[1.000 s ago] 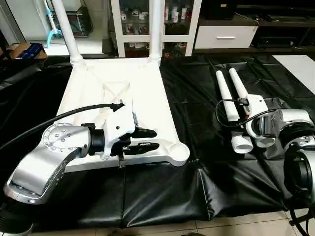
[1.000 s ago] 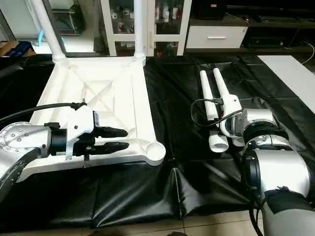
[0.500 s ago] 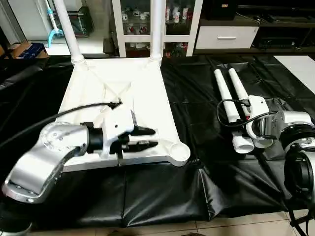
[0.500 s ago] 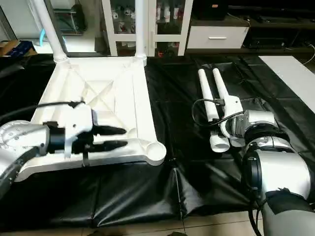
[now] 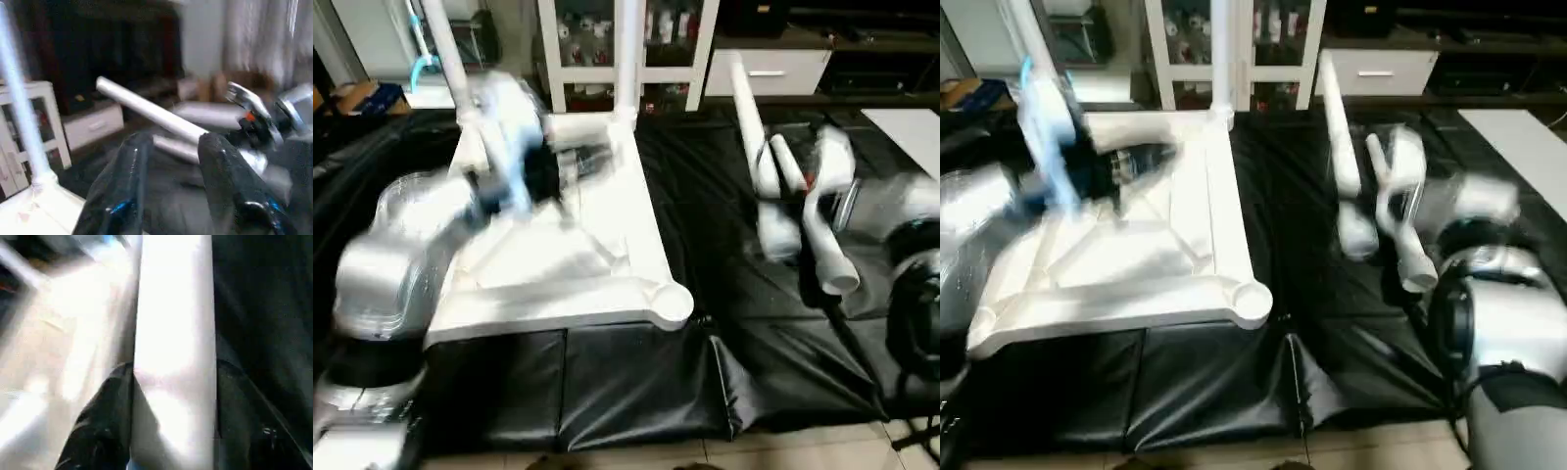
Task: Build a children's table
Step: Pick table leg
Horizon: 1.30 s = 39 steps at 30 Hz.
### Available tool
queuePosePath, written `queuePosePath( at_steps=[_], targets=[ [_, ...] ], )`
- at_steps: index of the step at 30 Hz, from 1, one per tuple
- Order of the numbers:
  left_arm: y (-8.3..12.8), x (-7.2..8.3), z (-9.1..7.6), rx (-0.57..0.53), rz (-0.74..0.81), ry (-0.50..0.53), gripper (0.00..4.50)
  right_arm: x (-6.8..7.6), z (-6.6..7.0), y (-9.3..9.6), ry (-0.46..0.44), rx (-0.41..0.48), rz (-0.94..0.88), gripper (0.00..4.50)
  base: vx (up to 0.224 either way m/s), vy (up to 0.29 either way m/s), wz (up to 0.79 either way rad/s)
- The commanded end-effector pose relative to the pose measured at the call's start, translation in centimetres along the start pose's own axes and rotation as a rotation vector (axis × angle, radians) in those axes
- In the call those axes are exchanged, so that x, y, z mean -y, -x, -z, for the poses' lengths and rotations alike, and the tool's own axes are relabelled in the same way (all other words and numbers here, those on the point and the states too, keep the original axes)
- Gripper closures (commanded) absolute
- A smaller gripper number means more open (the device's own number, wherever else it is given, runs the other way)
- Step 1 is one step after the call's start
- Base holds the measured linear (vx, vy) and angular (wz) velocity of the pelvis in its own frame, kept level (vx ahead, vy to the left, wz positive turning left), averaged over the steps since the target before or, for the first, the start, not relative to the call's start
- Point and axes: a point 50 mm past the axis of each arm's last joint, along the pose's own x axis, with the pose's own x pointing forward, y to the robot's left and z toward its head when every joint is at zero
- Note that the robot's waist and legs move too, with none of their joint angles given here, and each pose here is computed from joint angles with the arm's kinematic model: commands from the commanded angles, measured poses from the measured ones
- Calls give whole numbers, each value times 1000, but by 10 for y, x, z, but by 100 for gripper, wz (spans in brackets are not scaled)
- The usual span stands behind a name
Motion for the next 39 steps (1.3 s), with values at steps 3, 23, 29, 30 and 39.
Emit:
queuePosePath(
  at_steps=[3, 23, 29, 30, 39],
  targets=[
    [-14, 7, -3, 84, 2, 218, 229, -56, 0, 34, 212, 177, -393, 259, 0, 0, 0],
    [-42, 39, -31, 188, 190, 443, 72, -111, 52, 64, 487, 44, -733, 261, 0, 0, 0],
    [-40, 36, -28, 164, 157, 453, 41, -110, 51, 65, 476, 52, -725, 261, 0, 0, 0],
    [-40, 36, -28, 162, 158, 456, 41, -110, 51, 66, 472, 53, -727, 261, 0, 0, 0],
    [-39, 37, -25, 139, 170, 467, 112, -103, 55, 64, 471, 38, -703, 261, 0, 0, 0]
  ],
)
